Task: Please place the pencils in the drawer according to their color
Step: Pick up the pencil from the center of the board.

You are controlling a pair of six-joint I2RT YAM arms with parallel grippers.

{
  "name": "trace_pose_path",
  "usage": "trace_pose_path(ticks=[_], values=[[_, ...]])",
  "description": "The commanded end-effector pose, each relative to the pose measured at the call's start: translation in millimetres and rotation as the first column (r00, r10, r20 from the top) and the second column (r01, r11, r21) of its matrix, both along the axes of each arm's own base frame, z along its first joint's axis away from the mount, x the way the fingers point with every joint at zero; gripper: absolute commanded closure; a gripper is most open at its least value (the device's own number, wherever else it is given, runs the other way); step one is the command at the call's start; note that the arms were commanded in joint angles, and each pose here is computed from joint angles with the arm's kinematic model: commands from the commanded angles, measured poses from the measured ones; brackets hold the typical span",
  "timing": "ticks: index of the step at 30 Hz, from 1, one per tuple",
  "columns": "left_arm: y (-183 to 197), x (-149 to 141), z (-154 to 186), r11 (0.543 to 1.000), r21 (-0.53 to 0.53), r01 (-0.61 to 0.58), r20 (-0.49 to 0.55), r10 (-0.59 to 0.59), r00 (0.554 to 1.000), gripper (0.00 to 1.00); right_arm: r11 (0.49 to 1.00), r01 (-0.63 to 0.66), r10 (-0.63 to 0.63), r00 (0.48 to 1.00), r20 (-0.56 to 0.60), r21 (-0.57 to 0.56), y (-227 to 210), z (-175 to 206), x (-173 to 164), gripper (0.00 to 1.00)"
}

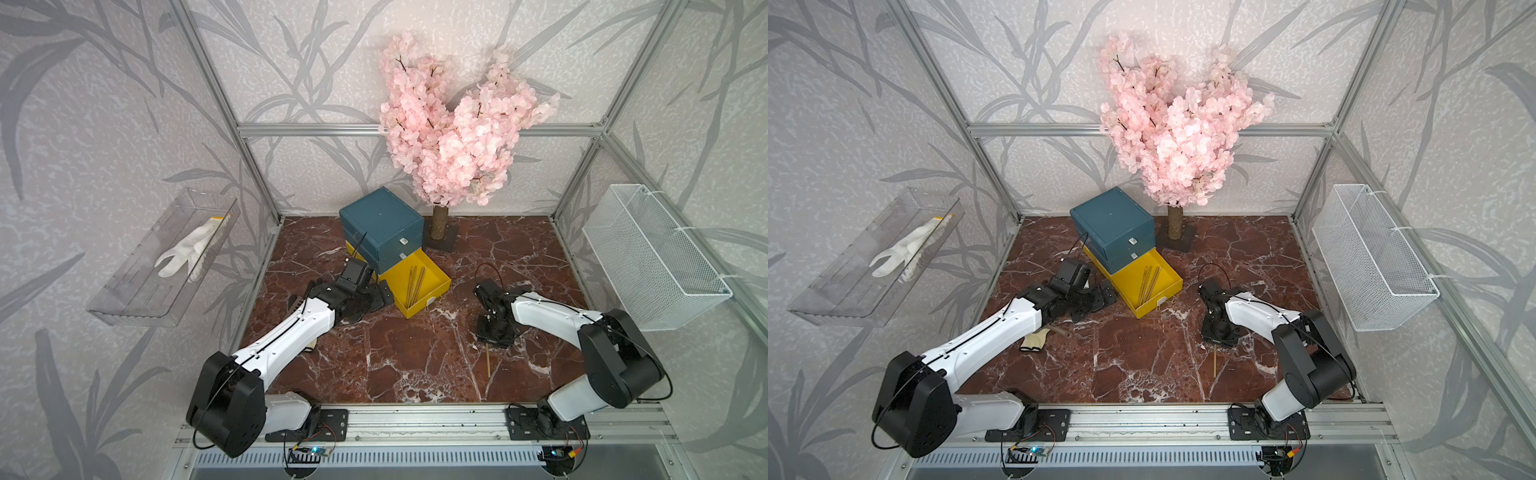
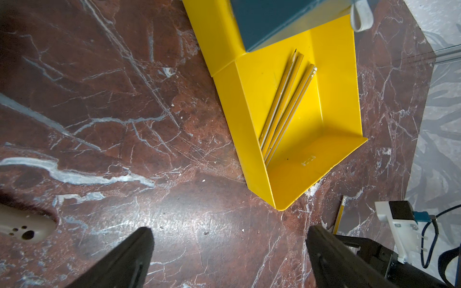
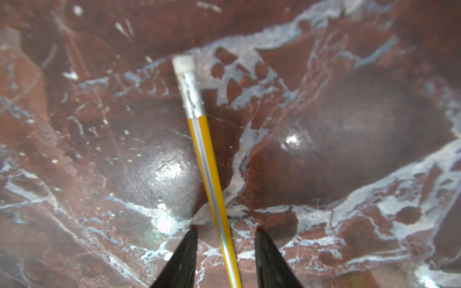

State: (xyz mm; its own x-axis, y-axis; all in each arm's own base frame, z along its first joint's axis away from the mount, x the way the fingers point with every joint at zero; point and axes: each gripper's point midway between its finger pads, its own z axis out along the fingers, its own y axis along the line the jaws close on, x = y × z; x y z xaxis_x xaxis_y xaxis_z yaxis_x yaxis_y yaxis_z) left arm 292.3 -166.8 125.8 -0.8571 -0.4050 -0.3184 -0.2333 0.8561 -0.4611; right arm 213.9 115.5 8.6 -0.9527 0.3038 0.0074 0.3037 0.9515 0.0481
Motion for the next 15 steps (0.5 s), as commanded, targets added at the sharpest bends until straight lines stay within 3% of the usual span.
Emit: trace_pose_path(ticks=[1,13,15], values=[[2.4,-2.4,0.0,1.0,-0.006,-0.006,0.001,0.006,1.0,0.0,1.0,0.01,-0.009,0.997,-0.07,0.004,-2.0,-27.8,-16.4,0.63],[2.6,-2.9,-2.0,1.0,-0.009,-0.013,-0.001,0.013,1.0,0.0,1.0,0.011,-0.009,0.996,-0.084,0.018,0.7,-32.4,-18.7,1.0],[3.0,-2.2,-0.6,1.0,-0.009,-0.014,0.004,0.014,1.0,0.0,1.0,0.011,-0.009,0.997,-0.082,0.026,2.3,-31.1,-18.5,1.0]])
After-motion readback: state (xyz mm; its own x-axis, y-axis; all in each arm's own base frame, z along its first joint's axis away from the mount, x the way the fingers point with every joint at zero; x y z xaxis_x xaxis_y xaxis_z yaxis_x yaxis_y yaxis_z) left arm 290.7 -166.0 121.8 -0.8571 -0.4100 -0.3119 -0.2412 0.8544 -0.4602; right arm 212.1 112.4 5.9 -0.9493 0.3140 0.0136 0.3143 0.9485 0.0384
